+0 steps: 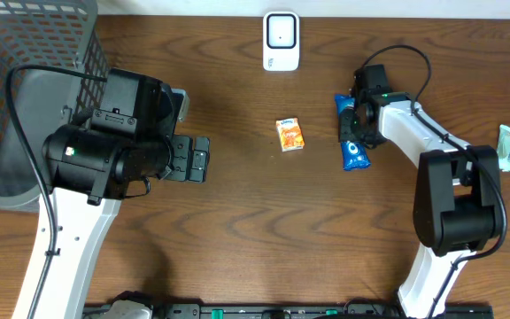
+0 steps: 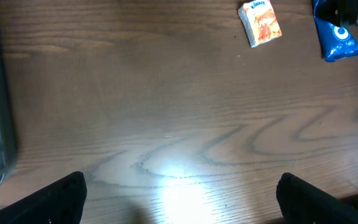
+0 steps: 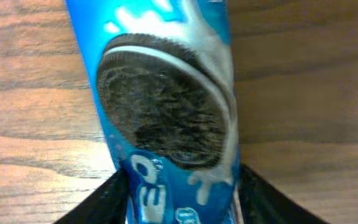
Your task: Scan the item barcode
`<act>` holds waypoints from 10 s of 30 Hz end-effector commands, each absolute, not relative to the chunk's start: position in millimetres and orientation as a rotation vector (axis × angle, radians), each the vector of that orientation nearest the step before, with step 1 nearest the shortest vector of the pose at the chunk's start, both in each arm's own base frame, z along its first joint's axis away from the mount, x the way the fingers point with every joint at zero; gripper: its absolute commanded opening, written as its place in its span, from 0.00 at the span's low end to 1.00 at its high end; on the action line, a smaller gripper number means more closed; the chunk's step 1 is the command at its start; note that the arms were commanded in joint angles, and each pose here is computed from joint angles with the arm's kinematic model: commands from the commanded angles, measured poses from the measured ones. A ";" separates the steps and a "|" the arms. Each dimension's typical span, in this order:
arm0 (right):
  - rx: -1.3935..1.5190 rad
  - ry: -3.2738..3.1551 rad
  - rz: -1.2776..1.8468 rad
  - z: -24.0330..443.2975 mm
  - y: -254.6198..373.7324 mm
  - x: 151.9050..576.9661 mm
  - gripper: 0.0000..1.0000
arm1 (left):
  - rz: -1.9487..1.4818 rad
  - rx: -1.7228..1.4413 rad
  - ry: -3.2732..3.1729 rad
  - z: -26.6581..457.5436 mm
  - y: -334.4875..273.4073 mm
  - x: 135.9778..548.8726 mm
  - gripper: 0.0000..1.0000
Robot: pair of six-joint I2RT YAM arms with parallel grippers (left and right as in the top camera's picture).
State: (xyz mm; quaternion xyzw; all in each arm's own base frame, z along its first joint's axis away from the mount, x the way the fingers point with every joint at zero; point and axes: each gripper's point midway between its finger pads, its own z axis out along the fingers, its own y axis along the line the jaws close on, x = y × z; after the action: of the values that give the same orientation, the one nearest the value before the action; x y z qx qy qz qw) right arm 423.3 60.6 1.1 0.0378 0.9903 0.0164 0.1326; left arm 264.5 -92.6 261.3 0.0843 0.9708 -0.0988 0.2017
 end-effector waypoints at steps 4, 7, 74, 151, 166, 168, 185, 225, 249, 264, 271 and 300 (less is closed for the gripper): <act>0.042 2.895 0.046 -10.2 63.6 421.4 0.31 | -0.258 0.223 2.708 262.9 -89.3 266.2 0.98; 0.046 2.896 0.046 -10.3 62.4 421.4 0.03 | -0.258 0.223 2.708 262.9 -89.3 266.2 0.98; 0.089 2.389 0.539 178.5 123.6 589.5 0.01 | -0.258 0.223 2.708 262.9 -89.3 266.2 0.98; -0.263 2.683 0.844 125.3 125.9 496.6 0.80 | -0.258 0.223 2.708 262.9 -89.3 266.2 0.98; -0.486 2.901 0.144 50.6 228.1 446.9 0.64 | -0.258 0.223 2.708 262.9 -89.3 266.2 0.98; -0.462 2.901 0.015 49.5 228.7 441.1 0.64 | -0.258 0.223 2.708 262.9 -89.3 266.2 0.98; -0.379 2.804 -0.462 35.5 233.1 408.0 0.43 | -0.258 0.223 2.708 262.9 -89.3 266.2 0.98; -0.156 2.774 1.413 81.5 171.1 440.7 0.01 | -0.258 0.223 2.708 262.9 -89.3 266.2 0.98; 0.245 2.970 0.876 54.5 48.5 418.8 0.75 | -0.258 0.223 2.708 262.9 -89.3 266.2 0.98; 0.164 2.944 0.956 20.7 114.9 413.3 0.53 | -0.258 0.223 2.708 262.9 -89.3 266.2 0.98; 0.207 2.943 0.960 3.4 115.1 406.4 0.54 | -0.258 0.223 2.708 262.9 -89.3 266.2 0.98; -0.201 2.077 2.046 127.8 149.1 417.3 0.01 | -0.258 0.223 2.708 262.9 -89.3 266.2 0.98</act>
State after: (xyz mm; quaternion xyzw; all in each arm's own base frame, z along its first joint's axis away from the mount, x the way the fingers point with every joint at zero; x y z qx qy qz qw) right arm 432.9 146.8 95.7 -0.0380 0.7720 0.6203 0.1334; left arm 264.6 -92.6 261.1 0.0844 0.9709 -0.0985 0.2014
